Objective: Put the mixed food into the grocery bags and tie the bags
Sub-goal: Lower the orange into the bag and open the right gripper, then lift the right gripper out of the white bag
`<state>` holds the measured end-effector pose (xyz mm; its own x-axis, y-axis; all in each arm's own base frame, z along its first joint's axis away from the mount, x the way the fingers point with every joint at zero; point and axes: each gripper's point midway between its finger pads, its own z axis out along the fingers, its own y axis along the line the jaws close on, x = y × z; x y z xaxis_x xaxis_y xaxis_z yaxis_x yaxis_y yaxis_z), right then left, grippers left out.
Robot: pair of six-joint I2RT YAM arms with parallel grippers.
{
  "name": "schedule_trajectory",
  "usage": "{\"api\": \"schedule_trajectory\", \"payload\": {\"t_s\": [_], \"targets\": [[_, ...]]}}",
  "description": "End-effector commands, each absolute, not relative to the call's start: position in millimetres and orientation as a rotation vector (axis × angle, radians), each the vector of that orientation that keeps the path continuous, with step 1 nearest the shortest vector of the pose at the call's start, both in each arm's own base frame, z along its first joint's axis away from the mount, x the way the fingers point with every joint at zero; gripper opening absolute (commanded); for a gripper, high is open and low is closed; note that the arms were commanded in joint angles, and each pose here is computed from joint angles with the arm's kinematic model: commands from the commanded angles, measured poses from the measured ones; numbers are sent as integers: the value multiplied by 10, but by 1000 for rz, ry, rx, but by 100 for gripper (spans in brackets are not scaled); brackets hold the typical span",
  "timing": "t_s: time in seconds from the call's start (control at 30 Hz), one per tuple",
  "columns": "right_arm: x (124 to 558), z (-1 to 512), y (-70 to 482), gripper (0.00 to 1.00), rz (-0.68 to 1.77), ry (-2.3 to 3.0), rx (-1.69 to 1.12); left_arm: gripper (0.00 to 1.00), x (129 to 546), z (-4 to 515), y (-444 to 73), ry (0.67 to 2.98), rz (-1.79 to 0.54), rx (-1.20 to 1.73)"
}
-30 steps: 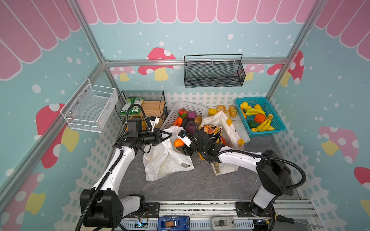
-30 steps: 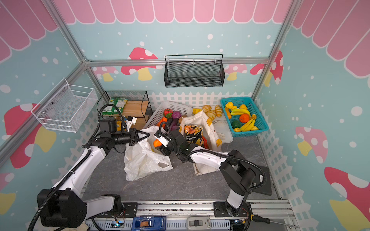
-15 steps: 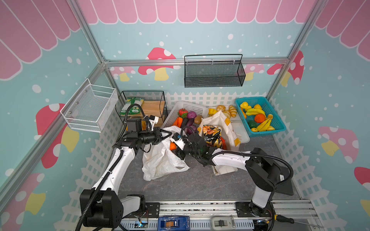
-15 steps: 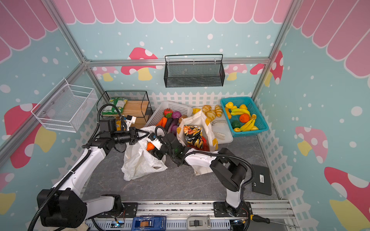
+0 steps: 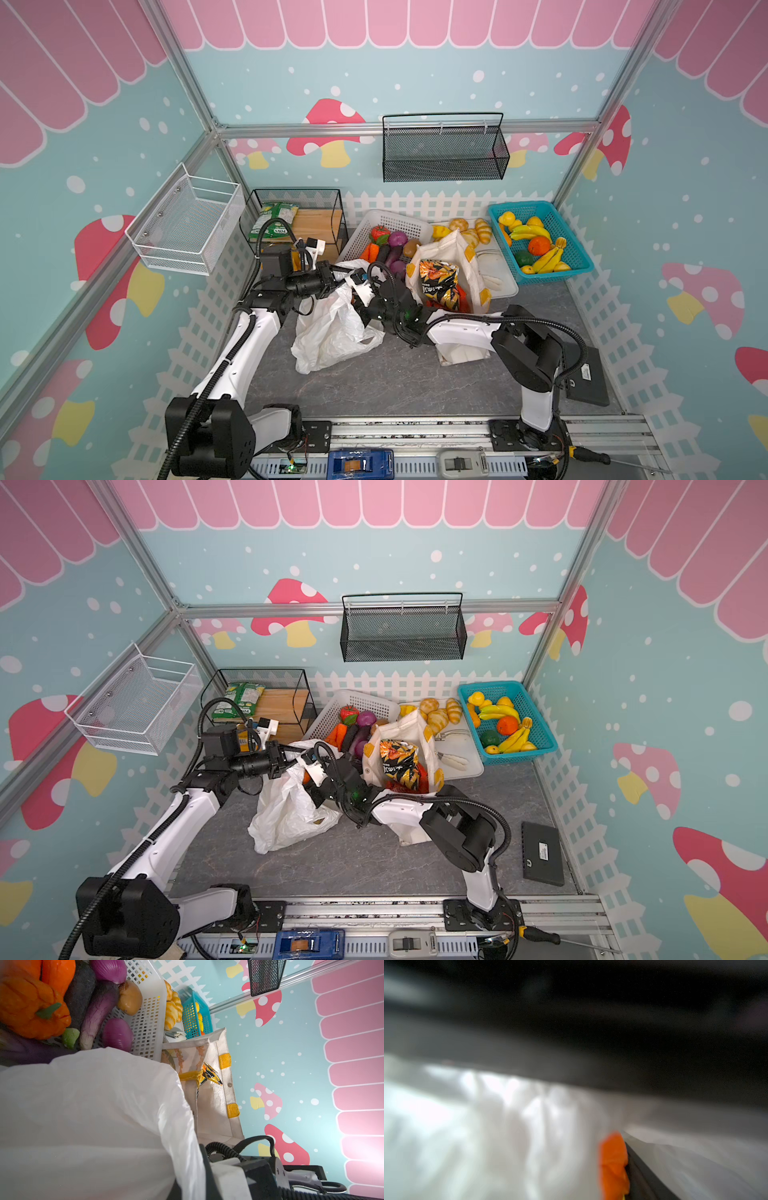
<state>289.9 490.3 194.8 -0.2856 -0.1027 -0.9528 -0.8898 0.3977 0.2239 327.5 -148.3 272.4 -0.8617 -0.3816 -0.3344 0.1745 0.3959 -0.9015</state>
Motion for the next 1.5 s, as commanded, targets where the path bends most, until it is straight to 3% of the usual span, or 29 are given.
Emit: {"api": "schedule_trajectory", "payload": {"t_s": [0.0, 0.37, 0.63, 0.9, 1.2, 1.47], "targets": [[2805, 2054, 4860, 76, 1014, 1642, -889, 0, 3245, 2842, -1507, 2117, -1493, -130], [2685, 2176, 4660, 82, 959, 1586, -946, 0, 3248, 2826, -1499, 2118, -1496, -132], [2518, 2388, 4231, 78, 777, 1519, -1061, 0, 3271, 2790, -1468, 2124, -1498, -152], [2383, 2674, 3836, 81, 616, 1432, -1123, 0, 3288, 2771, -1455, 2125, -1490, -160], [3062, 2688, 3433, 83, 249, 1658, -866, 0, 3294, 2746, -1452, 2130, -1488, -167], [3216, 2341, 3578, 82, 253, 1764, -911, 0, 3292, 2754, -1453, 2128, -1488, -166]]}}
